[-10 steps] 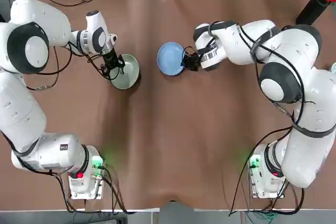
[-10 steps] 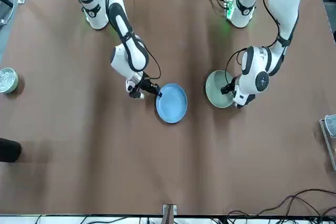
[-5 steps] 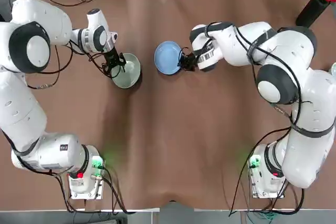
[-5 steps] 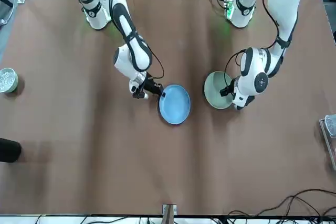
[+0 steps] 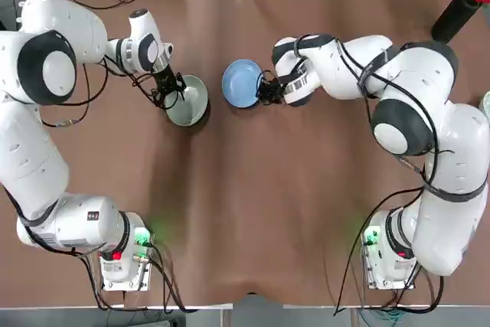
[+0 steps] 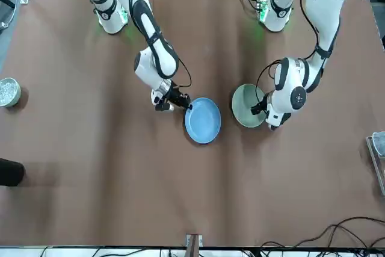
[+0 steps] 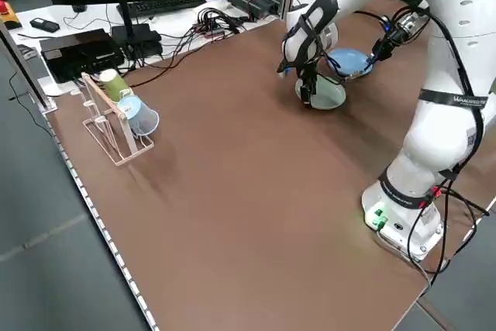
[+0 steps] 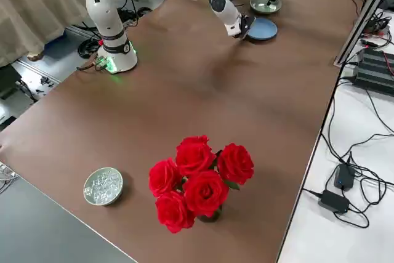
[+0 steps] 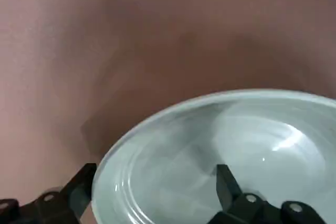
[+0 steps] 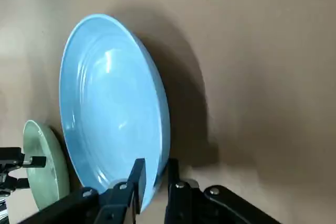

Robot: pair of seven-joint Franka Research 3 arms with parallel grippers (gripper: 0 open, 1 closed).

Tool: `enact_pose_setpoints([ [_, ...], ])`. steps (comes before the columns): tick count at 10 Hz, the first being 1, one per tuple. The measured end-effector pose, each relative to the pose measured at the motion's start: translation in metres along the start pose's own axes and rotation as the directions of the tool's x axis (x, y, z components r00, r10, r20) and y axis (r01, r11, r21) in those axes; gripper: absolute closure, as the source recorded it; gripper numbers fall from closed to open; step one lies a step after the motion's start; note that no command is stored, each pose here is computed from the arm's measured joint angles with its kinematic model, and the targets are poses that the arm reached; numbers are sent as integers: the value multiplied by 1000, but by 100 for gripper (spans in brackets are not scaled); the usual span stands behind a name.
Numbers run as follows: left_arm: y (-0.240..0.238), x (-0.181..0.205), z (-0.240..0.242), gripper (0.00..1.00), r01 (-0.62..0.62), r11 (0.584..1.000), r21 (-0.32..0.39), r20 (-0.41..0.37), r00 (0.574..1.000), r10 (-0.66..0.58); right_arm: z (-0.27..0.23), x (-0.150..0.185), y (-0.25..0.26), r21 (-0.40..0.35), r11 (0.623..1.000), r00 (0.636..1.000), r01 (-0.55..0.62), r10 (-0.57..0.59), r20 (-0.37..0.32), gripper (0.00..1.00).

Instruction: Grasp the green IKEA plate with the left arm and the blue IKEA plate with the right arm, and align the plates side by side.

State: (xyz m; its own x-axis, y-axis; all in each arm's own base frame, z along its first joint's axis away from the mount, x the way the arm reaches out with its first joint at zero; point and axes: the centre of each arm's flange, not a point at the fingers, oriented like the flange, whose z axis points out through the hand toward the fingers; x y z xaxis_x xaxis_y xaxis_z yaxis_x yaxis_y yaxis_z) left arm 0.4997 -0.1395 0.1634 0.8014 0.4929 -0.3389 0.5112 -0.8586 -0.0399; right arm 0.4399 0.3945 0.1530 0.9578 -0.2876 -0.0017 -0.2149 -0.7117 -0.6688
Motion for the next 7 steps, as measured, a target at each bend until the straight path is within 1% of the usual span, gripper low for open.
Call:
enact_pose_setpoints([
  [4,3,-5,3,0,89,996,9,6,996,-89,3,3,-5,9,1000,1000,3,-3,-3,76],
  [7,15,-21,11,0,179,983,29,5,984,-179,9,5,-10,18,1000,1000,8,-8,-5,76],
])
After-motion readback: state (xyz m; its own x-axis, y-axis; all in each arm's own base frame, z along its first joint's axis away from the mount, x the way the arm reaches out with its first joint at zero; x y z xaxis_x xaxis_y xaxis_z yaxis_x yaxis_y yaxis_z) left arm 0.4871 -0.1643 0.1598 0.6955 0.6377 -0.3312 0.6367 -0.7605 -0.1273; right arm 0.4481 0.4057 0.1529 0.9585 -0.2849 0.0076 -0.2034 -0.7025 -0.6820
